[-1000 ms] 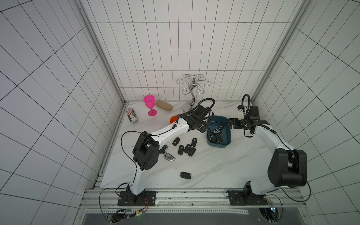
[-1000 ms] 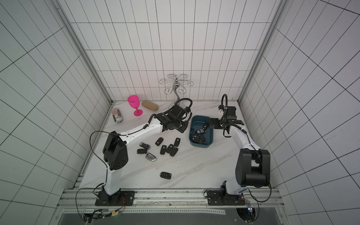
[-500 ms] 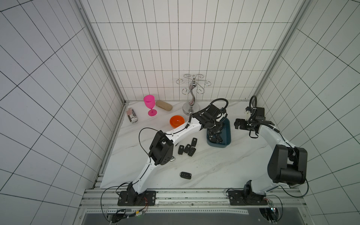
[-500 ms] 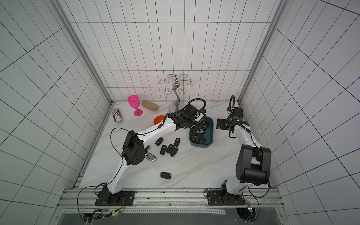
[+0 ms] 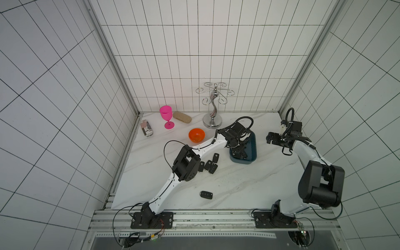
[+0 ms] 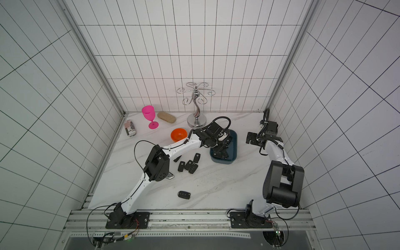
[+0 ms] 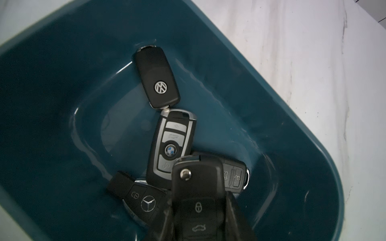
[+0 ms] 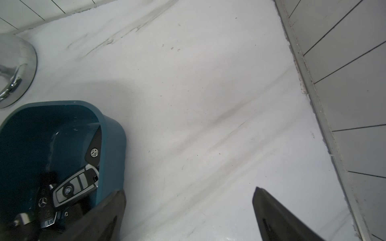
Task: Place the car key into the storage box
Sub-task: Place the car key in the storage box.
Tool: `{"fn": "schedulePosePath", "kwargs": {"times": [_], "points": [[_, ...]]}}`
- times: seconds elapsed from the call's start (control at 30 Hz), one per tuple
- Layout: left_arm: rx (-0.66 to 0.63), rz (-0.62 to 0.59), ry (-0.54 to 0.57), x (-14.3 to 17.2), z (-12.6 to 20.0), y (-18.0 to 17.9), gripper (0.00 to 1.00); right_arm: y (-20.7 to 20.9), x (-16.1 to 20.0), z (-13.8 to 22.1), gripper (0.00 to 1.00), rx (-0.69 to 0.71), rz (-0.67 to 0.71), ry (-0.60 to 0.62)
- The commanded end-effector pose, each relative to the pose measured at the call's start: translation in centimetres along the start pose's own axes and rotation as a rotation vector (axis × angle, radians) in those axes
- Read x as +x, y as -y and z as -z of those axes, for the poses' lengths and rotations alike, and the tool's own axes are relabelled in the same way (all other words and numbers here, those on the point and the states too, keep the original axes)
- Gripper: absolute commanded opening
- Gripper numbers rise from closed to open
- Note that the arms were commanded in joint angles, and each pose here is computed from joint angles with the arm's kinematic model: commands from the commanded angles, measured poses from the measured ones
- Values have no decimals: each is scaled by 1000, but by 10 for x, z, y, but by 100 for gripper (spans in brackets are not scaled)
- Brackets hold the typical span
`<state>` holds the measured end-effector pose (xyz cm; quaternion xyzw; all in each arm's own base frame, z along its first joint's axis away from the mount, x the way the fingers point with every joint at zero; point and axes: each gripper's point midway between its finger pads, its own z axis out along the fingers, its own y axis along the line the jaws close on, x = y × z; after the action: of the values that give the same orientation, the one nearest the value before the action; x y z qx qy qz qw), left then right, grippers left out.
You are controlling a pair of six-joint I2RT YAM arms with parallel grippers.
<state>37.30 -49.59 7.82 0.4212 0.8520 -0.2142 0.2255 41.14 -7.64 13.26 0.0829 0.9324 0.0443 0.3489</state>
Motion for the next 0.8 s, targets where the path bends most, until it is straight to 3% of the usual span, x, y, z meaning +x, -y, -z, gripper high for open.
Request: {"fn": "schedulePosePath", "kwargs": {"times": [0.0, 0.17, 0.3, 0.5, 0.67, 0.77], "points": [[15, 8, -1, -3, -5, 2, 12, -28, 5, 13, 99, -174, -11, -7], [23, 24, -18, -1, -8, 2, 19, -53, 5, 34, 99, -322, -11, 0], [22, 22, -7, -4, -7, 1, 39, -58, 1, 46, 99, -340, -2, 30], [24, 9, -2, -5, -7, 4, 59, -56, 0, 45, 99, -334, -9, 35], [23, -5, 9, -8, -3, 6, 60, -48, 1, 42, 99, -306, -20, 37], [22, -23, 74, -29, 16, 9, 60, -41, 0, 41, 99, -294, -38, 43]]}}
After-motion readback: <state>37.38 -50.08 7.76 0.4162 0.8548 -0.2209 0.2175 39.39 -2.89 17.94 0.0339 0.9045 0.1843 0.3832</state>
